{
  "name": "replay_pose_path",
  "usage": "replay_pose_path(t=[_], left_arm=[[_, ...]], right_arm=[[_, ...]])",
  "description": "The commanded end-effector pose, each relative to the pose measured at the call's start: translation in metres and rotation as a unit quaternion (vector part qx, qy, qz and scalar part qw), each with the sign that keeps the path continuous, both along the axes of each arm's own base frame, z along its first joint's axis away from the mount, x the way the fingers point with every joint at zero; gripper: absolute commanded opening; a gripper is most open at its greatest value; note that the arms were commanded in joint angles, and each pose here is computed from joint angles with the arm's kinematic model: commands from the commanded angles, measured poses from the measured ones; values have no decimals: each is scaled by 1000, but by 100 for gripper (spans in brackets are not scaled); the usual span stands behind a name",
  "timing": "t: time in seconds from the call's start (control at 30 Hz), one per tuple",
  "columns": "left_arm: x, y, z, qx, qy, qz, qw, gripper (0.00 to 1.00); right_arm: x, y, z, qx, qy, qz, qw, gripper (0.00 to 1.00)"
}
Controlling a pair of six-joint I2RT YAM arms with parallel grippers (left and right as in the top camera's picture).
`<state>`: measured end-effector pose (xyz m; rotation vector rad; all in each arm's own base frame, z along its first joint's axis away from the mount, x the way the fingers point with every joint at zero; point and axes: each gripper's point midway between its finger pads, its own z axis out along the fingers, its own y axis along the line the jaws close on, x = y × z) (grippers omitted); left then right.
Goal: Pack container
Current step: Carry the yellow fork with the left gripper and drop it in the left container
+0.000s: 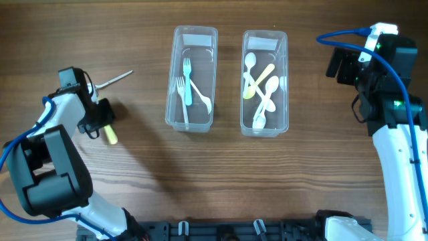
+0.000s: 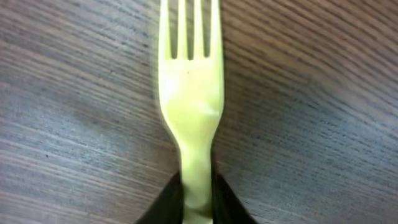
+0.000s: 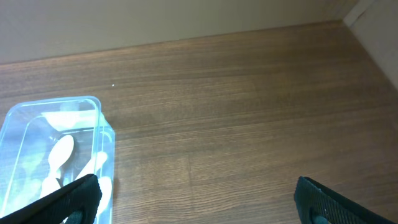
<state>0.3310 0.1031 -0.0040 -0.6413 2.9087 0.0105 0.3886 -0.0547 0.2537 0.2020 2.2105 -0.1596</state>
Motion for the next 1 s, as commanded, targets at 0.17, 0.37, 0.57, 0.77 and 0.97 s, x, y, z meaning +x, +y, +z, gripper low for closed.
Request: replay_pose_path(t=[0.17, 0.37, 0.57, 0.77, 0.97], left_arm=[[3, -7, 32, -14, -25, -5, 1000, 4], [28, -53, 134, -109, -184, -54, 975, 4], [43, -154, 192, -158, -299, -287, 896, 4], [46, -234, 179, -119, -296, -418, 850, 4], [61, -253, 148, -61, -272, -415, 866, 73]], right_arm=[[2, -3, 7, -9, -6, -4, 1000, 100], [2, -3, 7, -9, -6, -4, 1000, 100], [2, -3, 7, -9, -6, -4, 1000, 100], [2, -3, 7, -9, -6, -4, 1000, 100], [2, -3, 7, -9, -6, -4, 1000, 100]])
